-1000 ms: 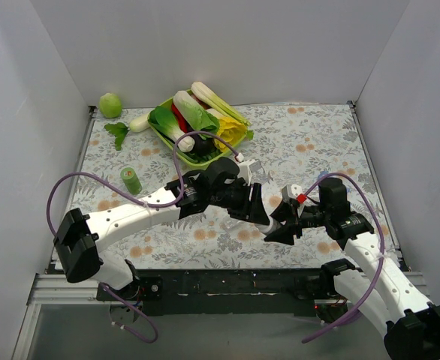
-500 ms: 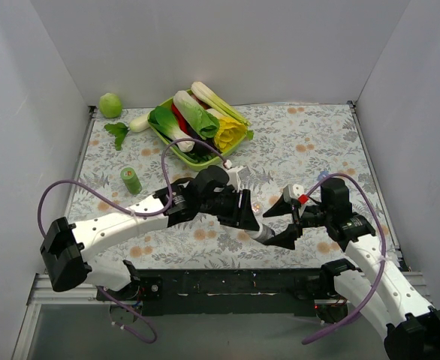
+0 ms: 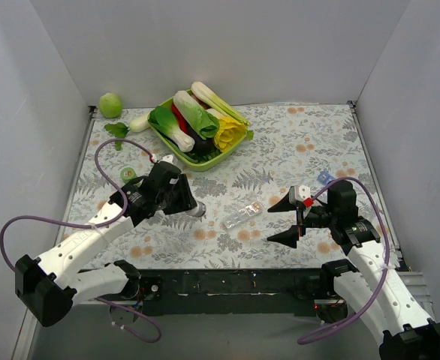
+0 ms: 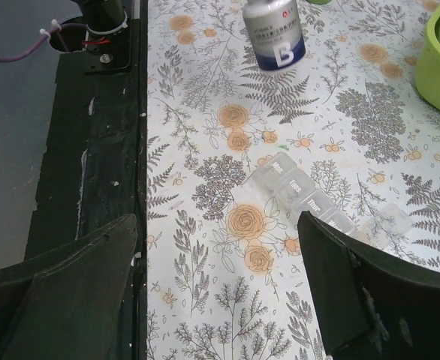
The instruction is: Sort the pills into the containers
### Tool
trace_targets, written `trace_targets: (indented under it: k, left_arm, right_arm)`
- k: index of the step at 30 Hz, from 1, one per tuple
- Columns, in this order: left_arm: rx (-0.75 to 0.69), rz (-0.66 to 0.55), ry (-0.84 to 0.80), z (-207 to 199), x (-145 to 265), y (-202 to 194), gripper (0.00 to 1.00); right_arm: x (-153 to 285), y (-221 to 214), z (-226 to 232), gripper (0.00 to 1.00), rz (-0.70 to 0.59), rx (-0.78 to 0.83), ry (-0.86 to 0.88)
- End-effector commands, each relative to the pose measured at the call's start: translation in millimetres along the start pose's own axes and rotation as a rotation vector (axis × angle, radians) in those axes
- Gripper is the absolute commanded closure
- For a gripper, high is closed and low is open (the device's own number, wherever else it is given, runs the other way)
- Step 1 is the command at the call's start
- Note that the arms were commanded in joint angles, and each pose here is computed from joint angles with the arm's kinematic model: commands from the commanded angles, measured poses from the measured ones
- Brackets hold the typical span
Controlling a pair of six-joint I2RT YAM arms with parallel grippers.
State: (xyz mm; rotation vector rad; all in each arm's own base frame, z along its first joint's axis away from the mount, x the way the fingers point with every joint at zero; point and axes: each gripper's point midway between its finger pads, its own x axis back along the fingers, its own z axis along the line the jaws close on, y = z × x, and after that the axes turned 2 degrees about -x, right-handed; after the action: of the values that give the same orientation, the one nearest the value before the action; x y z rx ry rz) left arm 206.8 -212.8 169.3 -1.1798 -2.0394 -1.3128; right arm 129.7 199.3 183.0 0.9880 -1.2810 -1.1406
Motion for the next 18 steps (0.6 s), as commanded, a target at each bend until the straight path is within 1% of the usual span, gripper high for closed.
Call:
trace_targets:
  k: [1,3,5,8,11,13,18]
  left_arm:
    - [0.03,-0.107,0.314,75,16,24,1.0]
    - [0.047,-0.119,0.401,102,15,31,1.0]
    - [0.082,-0.124,0.435,119,13,43,1.0]
    - [0.077,-0.134,0.523,140,10,53,1.0]
    - [0.107,-0.09,0.592,163,-1,55,1.0]
    - [0.119,-0.059,0.606,172,-9,50,1.0]
    - [0.14,-0.064,0.602,181,-16,53,1.0]
  right_arm:
    - [3,-2,-7,0.05,0.0,0.018,-0.042]
    - [5,-1,-9,0.05,0.001,0.021,-0.058]
    - [5,-1,-11,0.05,0.0,0.019,-0.066]
    - [7,-1,-12,0.05,-0.003,0.018,-0.074]
    - [8,-1,-13,0.05,-0.004,0.017,-0.084]
    - [8,-2,-14,0.05,-0.005,0.017,-0.089]
    - [9,-2,-14,0.05,-0.006,0.019,-0.093]
